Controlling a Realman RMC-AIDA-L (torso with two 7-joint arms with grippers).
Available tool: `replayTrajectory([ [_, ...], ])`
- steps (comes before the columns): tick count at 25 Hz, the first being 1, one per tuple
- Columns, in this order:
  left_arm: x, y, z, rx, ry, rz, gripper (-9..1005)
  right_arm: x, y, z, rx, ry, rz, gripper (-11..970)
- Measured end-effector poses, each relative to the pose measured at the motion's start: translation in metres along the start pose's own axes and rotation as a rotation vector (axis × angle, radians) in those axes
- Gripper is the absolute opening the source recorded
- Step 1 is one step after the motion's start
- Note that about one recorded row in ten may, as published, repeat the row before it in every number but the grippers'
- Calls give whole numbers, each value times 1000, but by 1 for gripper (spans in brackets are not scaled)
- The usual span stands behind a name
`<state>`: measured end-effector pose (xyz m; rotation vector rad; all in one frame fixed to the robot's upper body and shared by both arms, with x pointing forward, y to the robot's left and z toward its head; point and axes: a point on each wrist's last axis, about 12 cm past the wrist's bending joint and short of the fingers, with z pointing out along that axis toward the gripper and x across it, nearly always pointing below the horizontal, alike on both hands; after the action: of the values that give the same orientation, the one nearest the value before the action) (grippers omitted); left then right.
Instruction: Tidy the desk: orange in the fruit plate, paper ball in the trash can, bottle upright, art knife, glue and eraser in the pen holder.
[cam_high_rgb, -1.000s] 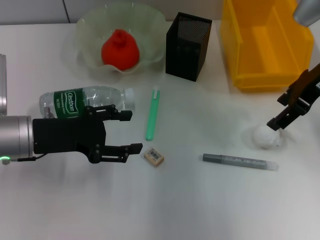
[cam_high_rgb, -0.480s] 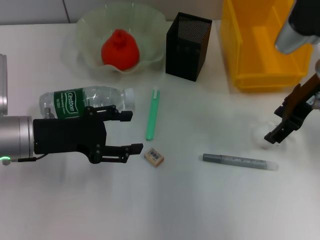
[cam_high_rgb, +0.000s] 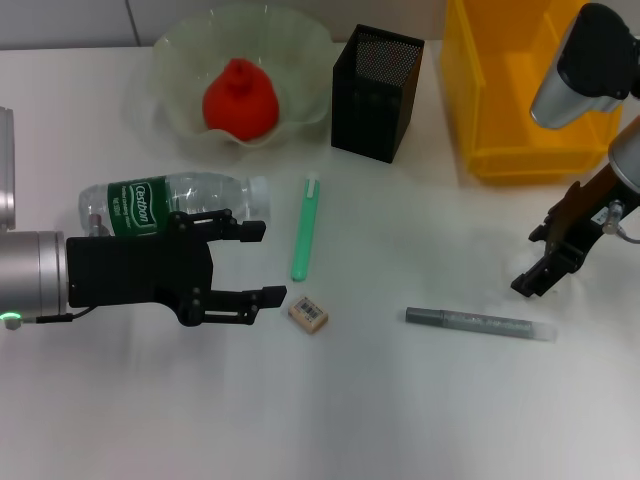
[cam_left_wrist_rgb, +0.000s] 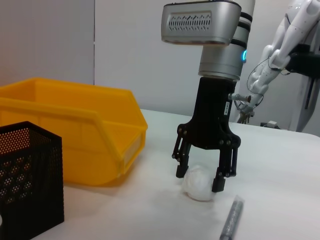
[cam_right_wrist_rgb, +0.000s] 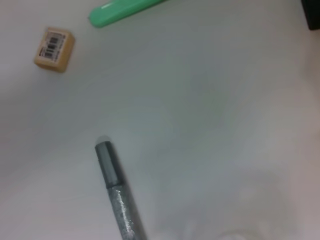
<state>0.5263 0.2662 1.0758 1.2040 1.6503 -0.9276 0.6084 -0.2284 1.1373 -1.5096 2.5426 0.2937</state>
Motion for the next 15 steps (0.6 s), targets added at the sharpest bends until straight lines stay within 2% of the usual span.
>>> replayTrajectory([
  [7, 0, 0, 0, -4, 0, 4, 792, -2, 1, 5, 10, 15, -12, 763],
  [10, -1, 1, 0, -5, 1, 6, 790, -3, 0, 0, 21, 4, -8, 594],
  [14, -1, 1, -1, -6, 2, 8, 788, -9, -1, -13, 37, -23, 10, 567],
  [15, -1, 2, -1, -6, 2, 9, 788, -14, 0, -27, 49, -50, 22, 560],
])
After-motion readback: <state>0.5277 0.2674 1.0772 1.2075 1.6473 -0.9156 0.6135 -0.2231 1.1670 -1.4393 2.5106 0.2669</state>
